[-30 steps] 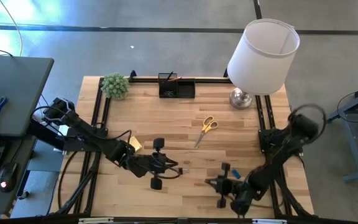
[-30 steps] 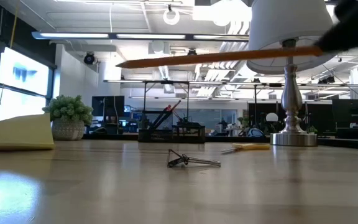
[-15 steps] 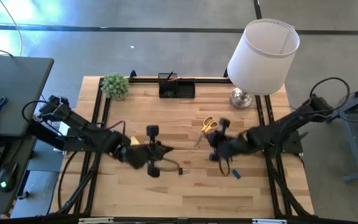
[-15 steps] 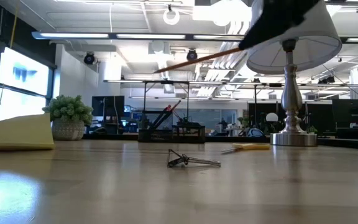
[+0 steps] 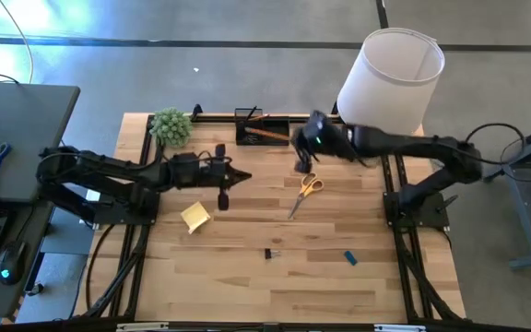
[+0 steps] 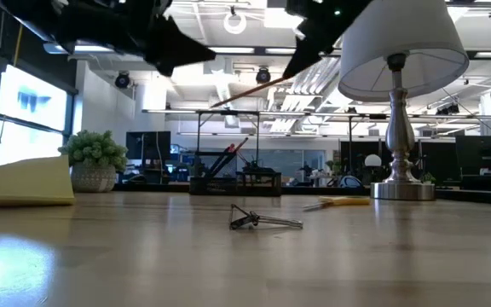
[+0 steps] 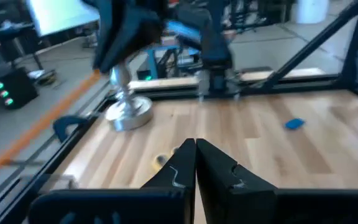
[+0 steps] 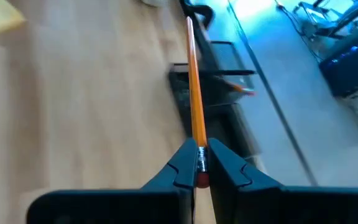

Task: Pick and place office supplies into organizer
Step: Put the yellow pencil into the top left slot of the desk organizer, then put the orange pencil into the top left slot of the desk organizer

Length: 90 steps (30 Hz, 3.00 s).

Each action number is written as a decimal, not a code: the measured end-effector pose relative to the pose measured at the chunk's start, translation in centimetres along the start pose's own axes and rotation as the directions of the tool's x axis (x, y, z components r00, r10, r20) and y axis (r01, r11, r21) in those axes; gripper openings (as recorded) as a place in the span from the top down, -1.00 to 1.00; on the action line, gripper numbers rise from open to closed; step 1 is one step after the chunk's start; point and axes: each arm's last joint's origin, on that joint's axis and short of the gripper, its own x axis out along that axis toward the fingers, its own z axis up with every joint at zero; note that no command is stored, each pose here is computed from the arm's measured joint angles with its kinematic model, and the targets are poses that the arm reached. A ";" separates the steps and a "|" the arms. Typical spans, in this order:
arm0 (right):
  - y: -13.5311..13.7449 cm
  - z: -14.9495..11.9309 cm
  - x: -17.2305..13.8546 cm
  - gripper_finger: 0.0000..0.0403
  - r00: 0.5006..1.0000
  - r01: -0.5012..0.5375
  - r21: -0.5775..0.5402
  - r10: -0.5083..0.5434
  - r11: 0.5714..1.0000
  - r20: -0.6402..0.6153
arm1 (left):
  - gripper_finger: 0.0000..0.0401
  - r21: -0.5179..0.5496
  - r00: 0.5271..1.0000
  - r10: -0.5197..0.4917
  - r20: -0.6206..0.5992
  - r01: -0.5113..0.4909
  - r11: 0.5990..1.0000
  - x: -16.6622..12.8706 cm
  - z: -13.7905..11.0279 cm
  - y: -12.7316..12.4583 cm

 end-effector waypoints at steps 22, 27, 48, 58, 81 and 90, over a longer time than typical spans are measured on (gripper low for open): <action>-11.2 4.1 7.7 0.94 0.979 -0.100 -0.096 0.080 0.990 -0.188 | 0.99 -0.049 0.991 -0.121 -0.051 0.119 0.992 -1.7 5.9 5.5; -12.6 2.8 9.6 0.94 0.970 -0.138 -0.066 0.121 0.988 -0.212 | 0.99 -0.021 0.995 -0.098 0.003 0.098 0.995 -3.1 7.0 5.9; -11.2 2.8 11.9 0.94 0.966 -0.183 -0.088 0.162 0.979 -0.203 | 0.99 0.013 0.989 -0.145 -0.018 0.145 0.989 -6.5 7.6 5.3; -10.9 2.5 11.8 0.89 0.953 -0.152 -0.097 0.120 0.984 -0.276 | 0.99 0.043 0.993 -0.116 -0.005 0.116 0.992 -7.3 7.9 5.3; -10.6 2.5 11.7 0.61 0.947 -0.193 0.051 0.199 0.980 -0.252 | 0.99 0.049 0.992 -0.122 -0.043 0.124 0.991 -7.4 7.5 5.2; -5.6 0.8 13.3 0.61 0.898 -0.281 0.153 0.316 0.947 -0.307 | 0.99 0.080 0.985 -0.025 -0.171 0.039 0.996 -7.5 6.4 5.3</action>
